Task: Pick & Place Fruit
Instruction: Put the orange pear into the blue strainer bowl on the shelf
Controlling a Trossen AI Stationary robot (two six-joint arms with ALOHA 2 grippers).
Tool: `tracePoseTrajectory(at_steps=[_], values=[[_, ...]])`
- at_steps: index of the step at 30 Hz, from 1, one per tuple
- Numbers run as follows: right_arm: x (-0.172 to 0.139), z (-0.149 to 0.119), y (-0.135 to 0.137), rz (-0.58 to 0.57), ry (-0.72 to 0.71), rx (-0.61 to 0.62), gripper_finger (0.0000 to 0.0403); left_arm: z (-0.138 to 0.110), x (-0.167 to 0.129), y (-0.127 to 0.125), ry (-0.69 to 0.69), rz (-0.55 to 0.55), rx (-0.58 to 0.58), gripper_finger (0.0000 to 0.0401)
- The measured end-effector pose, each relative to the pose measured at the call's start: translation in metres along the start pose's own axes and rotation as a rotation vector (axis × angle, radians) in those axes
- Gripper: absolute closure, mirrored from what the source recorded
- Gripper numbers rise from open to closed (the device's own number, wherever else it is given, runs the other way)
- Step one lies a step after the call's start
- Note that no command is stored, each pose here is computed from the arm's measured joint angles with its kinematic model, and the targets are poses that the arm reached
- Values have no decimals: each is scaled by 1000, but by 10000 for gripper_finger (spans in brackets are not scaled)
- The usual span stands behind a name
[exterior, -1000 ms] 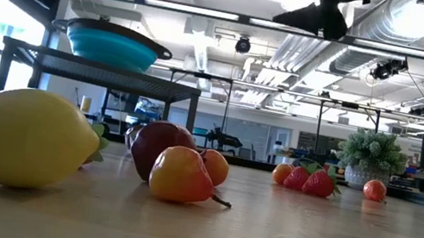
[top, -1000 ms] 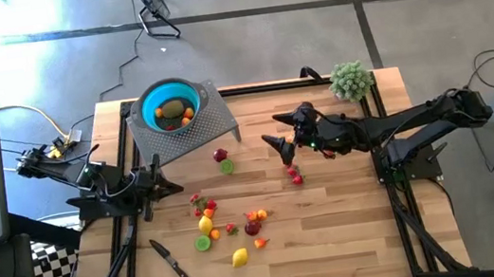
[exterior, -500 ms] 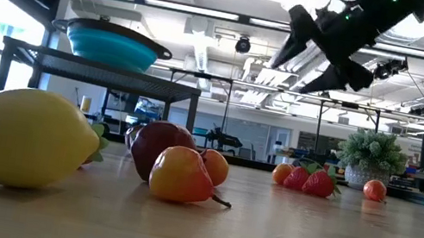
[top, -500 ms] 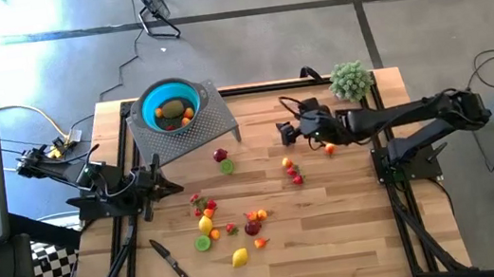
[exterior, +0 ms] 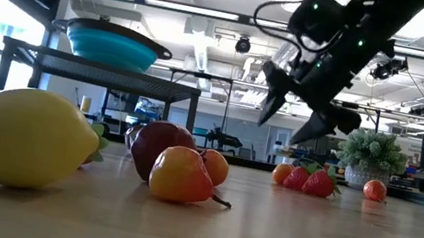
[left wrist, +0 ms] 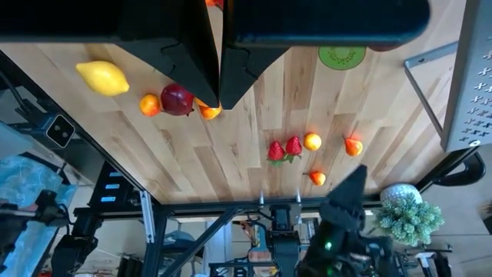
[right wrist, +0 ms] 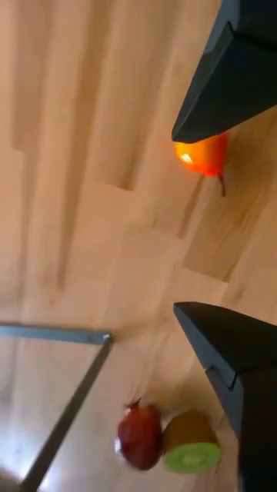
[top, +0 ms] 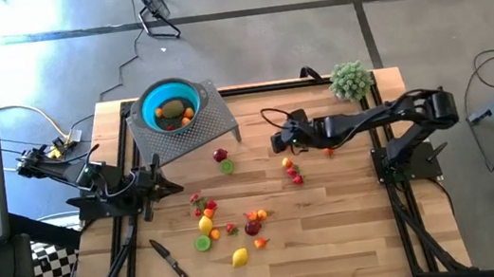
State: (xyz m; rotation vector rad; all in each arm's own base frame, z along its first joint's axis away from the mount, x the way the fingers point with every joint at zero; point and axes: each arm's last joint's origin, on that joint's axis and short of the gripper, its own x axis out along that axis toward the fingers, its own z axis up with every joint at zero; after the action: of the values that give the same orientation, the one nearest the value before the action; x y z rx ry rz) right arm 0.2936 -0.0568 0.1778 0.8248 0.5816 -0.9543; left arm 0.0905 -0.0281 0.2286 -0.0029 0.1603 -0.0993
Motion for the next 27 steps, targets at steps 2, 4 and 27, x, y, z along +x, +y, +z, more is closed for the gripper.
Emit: tracePoseTrajectory(at_steps=[2,4,27], values=[[5,-4,-1,-15,32,-1,69,0,0,0,0,0,0,391],[10,-7,-2,-27,42,1,79,0,0,0,0,0,0,391],[29,-14,-12,-167,6,-12,93,0,0,0,0,0,0,391]])
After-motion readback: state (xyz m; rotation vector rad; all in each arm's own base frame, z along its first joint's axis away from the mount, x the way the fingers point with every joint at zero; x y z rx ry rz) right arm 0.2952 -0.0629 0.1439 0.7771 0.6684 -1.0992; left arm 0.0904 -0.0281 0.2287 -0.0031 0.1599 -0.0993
